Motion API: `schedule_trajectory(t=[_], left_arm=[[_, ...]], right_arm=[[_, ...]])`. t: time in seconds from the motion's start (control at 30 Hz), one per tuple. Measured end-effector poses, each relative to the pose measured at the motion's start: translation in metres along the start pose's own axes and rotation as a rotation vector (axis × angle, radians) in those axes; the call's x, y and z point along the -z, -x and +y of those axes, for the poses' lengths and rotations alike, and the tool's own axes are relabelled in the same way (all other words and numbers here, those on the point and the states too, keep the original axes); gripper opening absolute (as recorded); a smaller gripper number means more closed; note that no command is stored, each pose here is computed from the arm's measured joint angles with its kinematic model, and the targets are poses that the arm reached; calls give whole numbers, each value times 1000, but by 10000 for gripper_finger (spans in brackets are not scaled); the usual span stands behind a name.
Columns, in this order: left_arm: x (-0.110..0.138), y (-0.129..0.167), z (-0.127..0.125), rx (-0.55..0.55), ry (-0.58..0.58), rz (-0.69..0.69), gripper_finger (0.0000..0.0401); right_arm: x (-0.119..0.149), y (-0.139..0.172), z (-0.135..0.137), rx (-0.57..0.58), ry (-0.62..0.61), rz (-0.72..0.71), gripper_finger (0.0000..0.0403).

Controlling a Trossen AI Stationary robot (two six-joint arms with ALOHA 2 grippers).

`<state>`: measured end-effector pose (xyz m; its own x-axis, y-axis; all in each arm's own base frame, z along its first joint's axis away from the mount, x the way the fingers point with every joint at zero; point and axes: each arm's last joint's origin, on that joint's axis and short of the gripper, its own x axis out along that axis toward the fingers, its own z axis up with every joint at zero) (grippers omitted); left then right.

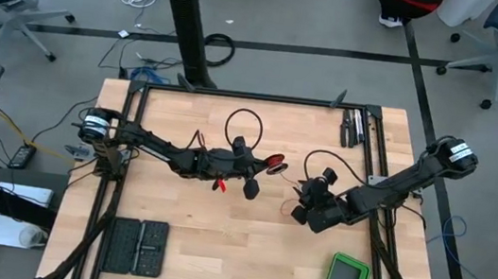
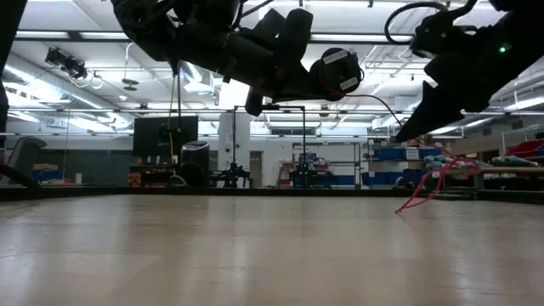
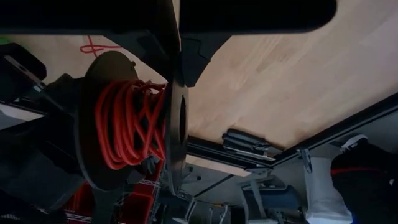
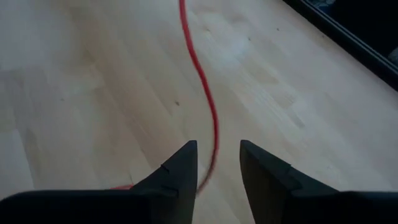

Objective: Coil cords
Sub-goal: Coil the red wire cable onto the black spool

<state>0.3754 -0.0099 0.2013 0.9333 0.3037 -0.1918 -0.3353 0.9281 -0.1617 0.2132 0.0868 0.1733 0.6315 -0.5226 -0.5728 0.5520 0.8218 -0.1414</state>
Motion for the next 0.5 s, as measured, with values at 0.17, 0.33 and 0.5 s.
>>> schedule_trajectory(t=[0.17,0.33,0.5], left_arm=[[0,0,0,0,-1,2,1],[2,0,0,-2,-7,17,1],[2,0,-3,116,-31,33,1]], right_arm=[[2,-3,-1,-3,5,-10,88],[6,-3,-5,18,54,17,11],[7,-9,-18,82,88,86,5]])
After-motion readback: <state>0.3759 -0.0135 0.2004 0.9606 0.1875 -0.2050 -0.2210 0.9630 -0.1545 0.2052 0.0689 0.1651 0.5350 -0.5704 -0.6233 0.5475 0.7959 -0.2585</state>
